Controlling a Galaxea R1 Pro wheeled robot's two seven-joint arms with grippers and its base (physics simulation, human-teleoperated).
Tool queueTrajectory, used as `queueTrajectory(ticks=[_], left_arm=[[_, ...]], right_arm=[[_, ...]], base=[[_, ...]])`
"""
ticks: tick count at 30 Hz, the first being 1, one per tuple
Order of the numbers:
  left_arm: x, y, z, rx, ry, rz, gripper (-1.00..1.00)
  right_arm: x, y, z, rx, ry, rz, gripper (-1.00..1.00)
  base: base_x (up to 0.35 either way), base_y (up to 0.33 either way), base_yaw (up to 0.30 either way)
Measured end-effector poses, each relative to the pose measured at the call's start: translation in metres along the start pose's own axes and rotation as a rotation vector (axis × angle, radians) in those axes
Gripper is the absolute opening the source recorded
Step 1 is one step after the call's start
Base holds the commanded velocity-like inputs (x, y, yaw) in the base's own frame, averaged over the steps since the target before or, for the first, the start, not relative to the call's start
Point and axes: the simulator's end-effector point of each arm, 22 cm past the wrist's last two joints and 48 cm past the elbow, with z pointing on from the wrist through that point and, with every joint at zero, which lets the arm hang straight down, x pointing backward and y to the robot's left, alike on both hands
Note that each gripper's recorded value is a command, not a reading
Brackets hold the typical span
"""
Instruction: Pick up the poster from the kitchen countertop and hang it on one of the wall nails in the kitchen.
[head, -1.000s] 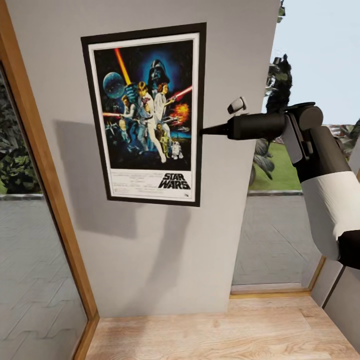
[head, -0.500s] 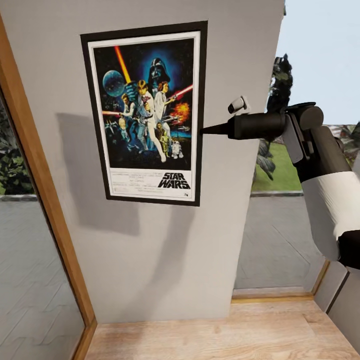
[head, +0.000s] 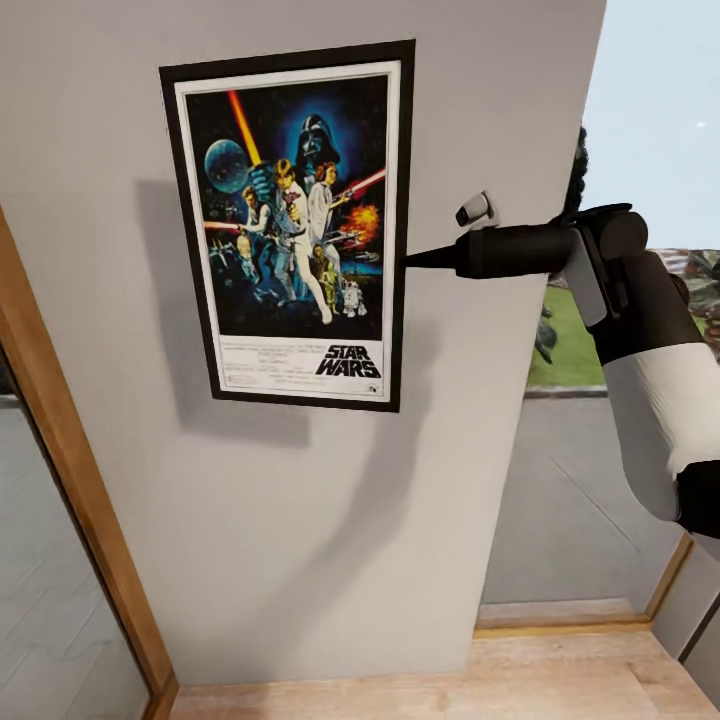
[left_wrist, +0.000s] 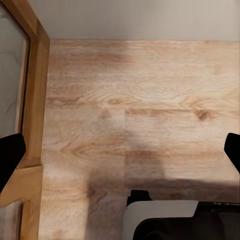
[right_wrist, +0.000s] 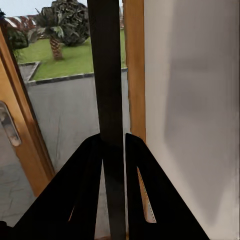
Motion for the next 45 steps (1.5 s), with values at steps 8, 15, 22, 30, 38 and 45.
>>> queueTrajectory(ticks=[8, 15, 22, 30, 38, 45], left_arm=[[0.000, 0.000, 0.000, 0.000, 0.000, 0.000, 1.00], [0.000, 0.000, 0.000, 0.000, 0.000, 0.000, 1.00], [0.000, 0.000, 0.000, 0.000, 0.000, 0.000, 1.00], [0.001, -0.003, 0.000, 0.002, 0.001, -0.005, 1.00], [0.001, -0.003, 0.000, 0.002, 0.001, -0.005, 1.00], [0.001, -0.003, 0.000, 0.002, 0.001, -0.005, 1.00]], right_arm=[[0.000, 0.000, 0.000, 0.000, 0.000, -0.001, -1.00], [0.000, 0.000, 0.000, 0.000, 0.000, -0.002, -1.00], [-0.001, 0.003, 0.000, -0.010, -0.004, 0.004, -1.00], [0.011, 0.002, 0.002, -0.015, -0.010, -0.004, -1.00], [0.011, 0.002, 0.002, -0.015, -0.010, -0.004, -1.00], [0.011, 0.002, 0.002, -0.015, -0.010, -0.004, -1.00]], base=[[0.334, 0.000, 0.000], [0.334, 0.000, 0.000], [0.285, 0.000, 0.000], [0.000, 0.000, 0.000], [0.000, 0.000, 0.000], [0.000, 0.000, 0.000]])
